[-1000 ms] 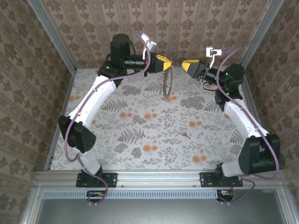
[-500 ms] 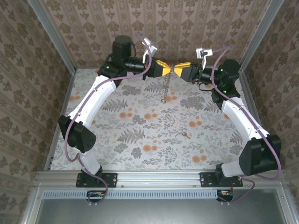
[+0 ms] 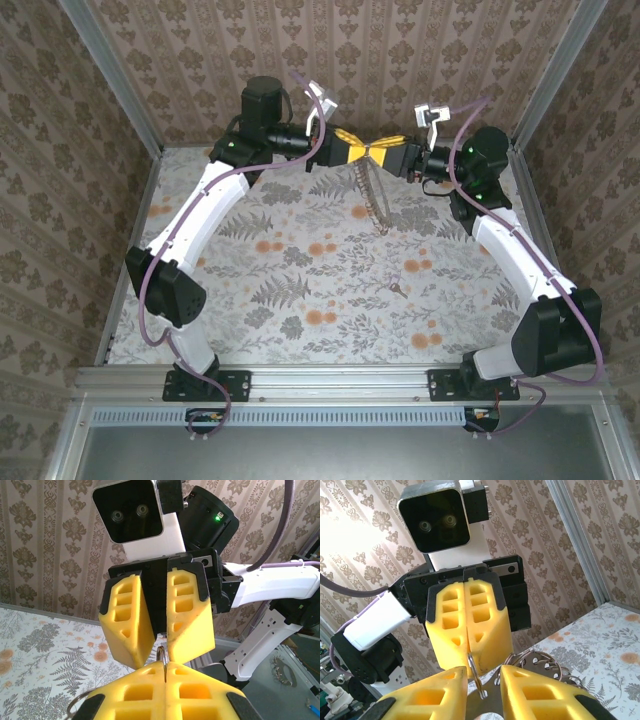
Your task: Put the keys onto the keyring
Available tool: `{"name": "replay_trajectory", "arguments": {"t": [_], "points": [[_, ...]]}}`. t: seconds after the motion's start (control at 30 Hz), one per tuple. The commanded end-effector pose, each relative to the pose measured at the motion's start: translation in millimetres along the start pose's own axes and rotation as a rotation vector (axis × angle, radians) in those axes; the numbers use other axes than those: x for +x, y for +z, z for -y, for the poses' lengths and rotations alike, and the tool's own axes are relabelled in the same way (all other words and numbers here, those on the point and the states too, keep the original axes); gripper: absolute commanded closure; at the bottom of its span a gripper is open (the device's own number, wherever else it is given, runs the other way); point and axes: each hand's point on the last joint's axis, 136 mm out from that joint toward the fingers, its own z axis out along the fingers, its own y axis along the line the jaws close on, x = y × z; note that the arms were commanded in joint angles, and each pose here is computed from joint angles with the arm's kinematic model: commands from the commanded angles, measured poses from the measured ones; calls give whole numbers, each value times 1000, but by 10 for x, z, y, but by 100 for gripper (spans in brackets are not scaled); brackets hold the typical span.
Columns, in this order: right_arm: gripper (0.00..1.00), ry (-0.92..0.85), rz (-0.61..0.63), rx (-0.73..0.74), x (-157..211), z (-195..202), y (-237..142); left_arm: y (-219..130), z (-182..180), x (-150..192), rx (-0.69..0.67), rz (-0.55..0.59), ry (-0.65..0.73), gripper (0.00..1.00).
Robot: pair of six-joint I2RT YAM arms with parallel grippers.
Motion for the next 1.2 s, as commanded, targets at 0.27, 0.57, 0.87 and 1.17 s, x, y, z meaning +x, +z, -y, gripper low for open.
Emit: {"name": "replay_trajectory", "arguments": {"t": [0.27, 0.57, 0.87, 1.17], "points": [[100, -67, -2, -35, -85, -185, 22, 15, 101, -106, 39, 9, 64, 100], [100, -111, 63, 13, -178, -179, -50, -121, -74, -215, -108, 69, 58, 60], [100, -147, 215, 31, -480, -343, -138, -320, -170, -353, -257, 272, -7, 50], [100, -104, 357, 44, -610, -285, -194, -143, -105, -400, -247, 354, -20, 65]]}}
